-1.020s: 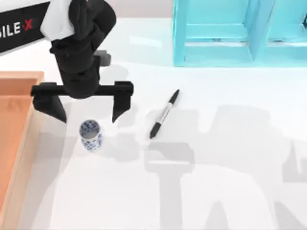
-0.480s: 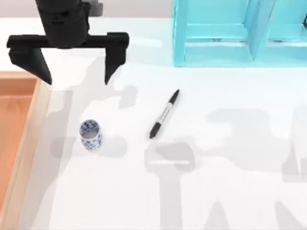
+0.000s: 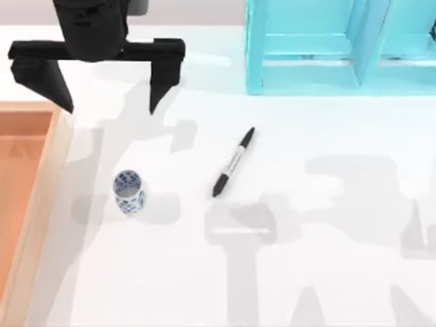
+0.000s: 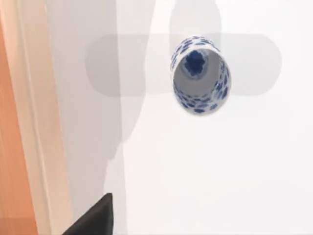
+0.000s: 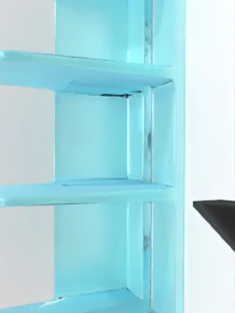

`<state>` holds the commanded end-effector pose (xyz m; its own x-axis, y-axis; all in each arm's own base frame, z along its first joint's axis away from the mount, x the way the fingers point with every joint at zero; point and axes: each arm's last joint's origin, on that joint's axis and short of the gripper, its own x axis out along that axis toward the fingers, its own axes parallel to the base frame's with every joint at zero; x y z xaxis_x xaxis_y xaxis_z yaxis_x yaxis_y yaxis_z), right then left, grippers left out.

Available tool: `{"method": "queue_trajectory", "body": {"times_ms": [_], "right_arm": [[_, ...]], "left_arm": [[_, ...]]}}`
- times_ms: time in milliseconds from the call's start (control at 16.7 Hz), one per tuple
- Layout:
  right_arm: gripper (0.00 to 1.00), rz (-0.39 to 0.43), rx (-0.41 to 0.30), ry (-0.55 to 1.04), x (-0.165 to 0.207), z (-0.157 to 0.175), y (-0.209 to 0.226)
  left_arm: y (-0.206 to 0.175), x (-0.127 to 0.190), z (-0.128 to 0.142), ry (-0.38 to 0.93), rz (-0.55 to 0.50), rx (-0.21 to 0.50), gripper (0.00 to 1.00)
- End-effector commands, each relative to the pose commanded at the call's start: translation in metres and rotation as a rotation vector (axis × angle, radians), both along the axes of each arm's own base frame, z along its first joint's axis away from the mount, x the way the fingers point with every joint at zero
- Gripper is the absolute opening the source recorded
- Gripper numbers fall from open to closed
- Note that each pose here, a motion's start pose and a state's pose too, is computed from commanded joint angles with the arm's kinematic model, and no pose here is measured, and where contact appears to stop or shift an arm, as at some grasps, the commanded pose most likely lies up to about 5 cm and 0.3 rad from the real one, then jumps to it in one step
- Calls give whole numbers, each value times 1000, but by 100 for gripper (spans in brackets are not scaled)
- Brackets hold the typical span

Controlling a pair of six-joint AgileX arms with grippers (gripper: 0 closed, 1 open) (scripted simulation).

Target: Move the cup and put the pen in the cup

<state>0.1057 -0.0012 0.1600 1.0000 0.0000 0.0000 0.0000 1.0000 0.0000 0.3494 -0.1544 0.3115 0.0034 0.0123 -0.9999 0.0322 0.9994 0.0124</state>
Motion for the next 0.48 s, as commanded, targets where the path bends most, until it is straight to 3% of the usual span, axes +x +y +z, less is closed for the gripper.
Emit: {"method": "queue_trajectory", "body": {"times_ms": [180,480], "right_arm": [[100,0,0,0,0,0,0],[100,0,0,0,0,0,0]], "left_arm": [[-35,14,-21,-31,-95,34,100],[-128,31,-101,-78,-336,134,100]]}}
